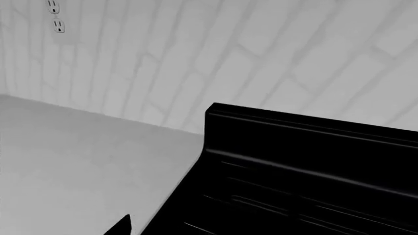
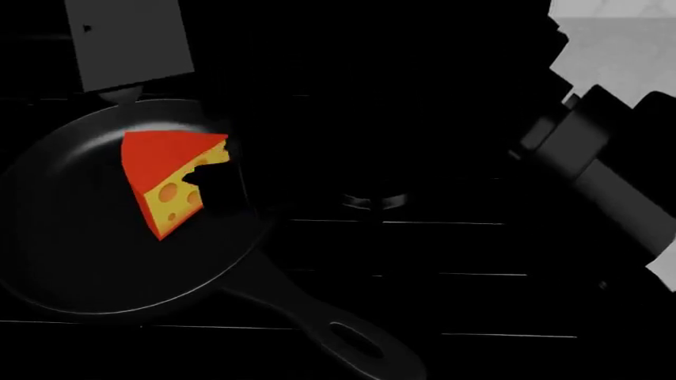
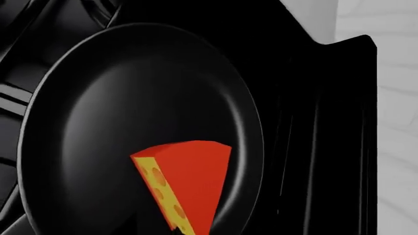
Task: Pick the cheese from the pan and place it in the bowl.
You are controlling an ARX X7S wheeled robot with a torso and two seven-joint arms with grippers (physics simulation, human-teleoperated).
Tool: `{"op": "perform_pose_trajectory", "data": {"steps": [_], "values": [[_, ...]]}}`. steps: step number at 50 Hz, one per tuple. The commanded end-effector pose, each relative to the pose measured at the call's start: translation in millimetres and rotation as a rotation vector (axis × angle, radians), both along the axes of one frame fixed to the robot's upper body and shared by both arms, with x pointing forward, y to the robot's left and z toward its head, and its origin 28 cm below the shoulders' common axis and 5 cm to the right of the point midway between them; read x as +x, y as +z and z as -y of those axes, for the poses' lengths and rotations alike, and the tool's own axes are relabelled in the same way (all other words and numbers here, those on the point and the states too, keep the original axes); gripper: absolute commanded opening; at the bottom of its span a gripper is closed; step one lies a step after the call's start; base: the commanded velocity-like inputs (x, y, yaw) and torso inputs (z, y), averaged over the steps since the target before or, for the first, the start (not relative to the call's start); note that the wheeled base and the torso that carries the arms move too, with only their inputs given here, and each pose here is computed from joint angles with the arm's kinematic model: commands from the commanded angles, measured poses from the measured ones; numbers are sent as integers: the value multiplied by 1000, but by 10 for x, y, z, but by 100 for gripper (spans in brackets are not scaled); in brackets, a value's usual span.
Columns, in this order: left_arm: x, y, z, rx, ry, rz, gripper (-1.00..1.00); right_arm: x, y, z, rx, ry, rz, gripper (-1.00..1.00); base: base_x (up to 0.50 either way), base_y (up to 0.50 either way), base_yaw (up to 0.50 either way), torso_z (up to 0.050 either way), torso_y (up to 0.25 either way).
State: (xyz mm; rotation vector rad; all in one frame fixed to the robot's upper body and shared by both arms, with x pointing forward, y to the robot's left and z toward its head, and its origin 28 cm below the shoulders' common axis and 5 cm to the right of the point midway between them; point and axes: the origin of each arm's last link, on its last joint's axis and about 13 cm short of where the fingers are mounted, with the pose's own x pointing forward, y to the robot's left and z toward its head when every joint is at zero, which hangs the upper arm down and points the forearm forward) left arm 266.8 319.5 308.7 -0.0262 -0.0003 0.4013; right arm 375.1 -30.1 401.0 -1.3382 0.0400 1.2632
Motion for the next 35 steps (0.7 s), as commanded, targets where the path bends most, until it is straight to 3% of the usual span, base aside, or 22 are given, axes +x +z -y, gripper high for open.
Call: {"op": "perform_pose_trajectory", "data": {"steps": [1,35], "values": [[-21,-73,23,-39,0,1,100,-61,-42,-86,-75,54,-22,100,0,0,0,0,0],[-5,-190,-54,-46,45,-27,100,234,-200,-179,-85,62,-44,100,0,0,0,0,0]]}}
